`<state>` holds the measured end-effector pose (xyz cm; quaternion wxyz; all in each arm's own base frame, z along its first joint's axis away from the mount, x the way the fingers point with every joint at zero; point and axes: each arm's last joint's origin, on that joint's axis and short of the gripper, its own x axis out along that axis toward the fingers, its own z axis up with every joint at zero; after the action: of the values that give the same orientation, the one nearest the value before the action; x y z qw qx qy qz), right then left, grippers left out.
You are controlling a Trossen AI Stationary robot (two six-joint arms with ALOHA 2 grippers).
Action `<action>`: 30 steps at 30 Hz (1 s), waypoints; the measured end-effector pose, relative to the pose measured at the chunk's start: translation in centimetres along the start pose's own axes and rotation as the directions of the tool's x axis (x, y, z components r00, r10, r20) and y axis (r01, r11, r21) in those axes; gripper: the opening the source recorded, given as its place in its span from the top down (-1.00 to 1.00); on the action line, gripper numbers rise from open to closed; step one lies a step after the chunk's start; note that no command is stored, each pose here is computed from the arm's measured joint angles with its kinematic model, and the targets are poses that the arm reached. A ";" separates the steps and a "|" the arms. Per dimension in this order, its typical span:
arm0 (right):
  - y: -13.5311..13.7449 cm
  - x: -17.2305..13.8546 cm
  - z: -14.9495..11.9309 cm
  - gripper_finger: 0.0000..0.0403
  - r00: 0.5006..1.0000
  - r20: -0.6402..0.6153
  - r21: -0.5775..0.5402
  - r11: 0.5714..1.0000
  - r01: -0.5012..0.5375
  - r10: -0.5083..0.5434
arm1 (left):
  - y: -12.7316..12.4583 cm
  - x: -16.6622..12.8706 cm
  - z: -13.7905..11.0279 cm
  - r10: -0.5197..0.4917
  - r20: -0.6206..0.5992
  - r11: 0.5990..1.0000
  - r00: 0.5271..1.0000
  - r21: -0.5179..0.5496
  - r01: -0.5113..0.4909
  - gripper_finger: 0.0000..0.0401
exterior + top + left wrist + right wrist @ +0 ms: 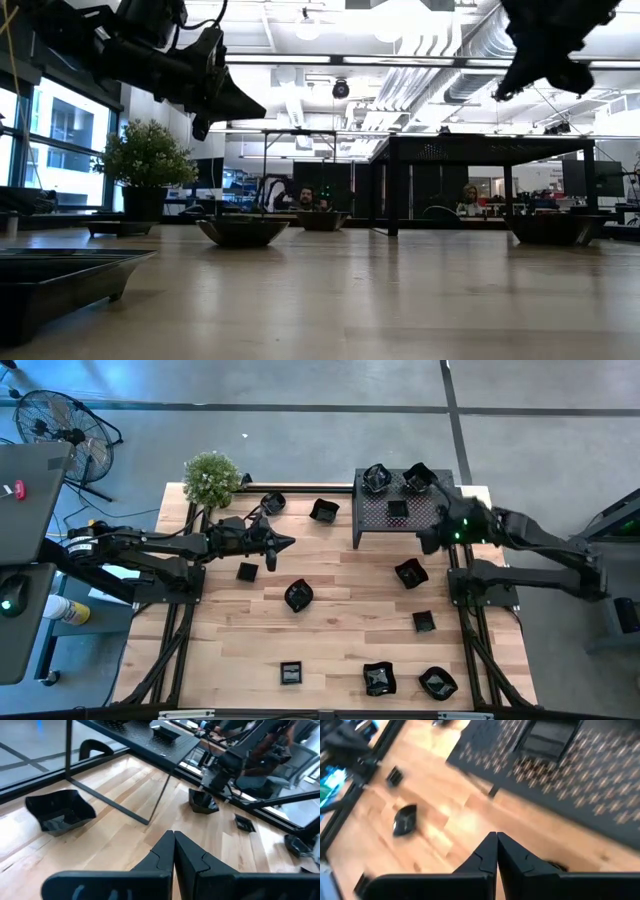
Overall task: Pick & Place Mini shaped plates
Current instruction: Stack the black leaf-shaped plate on top of the black leaf-shaped plate on the shelf
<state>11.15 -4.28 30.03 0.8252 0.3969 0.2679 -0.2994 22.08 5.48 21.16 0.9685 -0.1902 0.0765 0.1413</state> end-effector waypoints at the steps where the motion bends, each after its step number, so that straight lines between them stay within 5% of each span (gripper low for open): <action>1: 0.1 0.1 -0.6 0.97 1.000 -0.012 -0.002 1.000 -0.006 0.006 | 0.0 0.0 0.0 0.004 0.002 1.000 1.000 0.000 -0.004 1.00; 9: 2.4 1.8 -5.4 0.98 0.977 -0.201 -0.092 0.991 -0.097 0.077 | 0.0 0.0 0.0 0.007 0.002 1.000 1.000 -0.008 -0.007 1.00; 17: 5.5 1.9 -9.9 0.98 0.902 -0.405 -0.232 0.937 -0.263 0.152 | 0.1 0.0 -0.2 0.008 -0.025 1.000 1.000 -0.007 -0.008 1.00; 24: 7.5 2.2 -14.5 0.92 0.742 -0.658 -0.264 0.883 -0.389 0.130 | 0.1 0.0 -0.2 0.002 -0.027 1.000 1.000 -0.008 -0.002 1.00; 30: 9.0 2.4 -18.8 0.66 0.584 -0.807 -0.268 0.827 -0.494 0.087 | 0.1 0.0 -0.3 0.004 -0.034 1.000 0.999 -0.008 -0.005 1.00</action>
<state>15.28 14.91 22.64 0.7398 0.3140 0.5838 0.1155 22.02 5.44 20.85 0.9660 -0.1962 0.0927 0.1405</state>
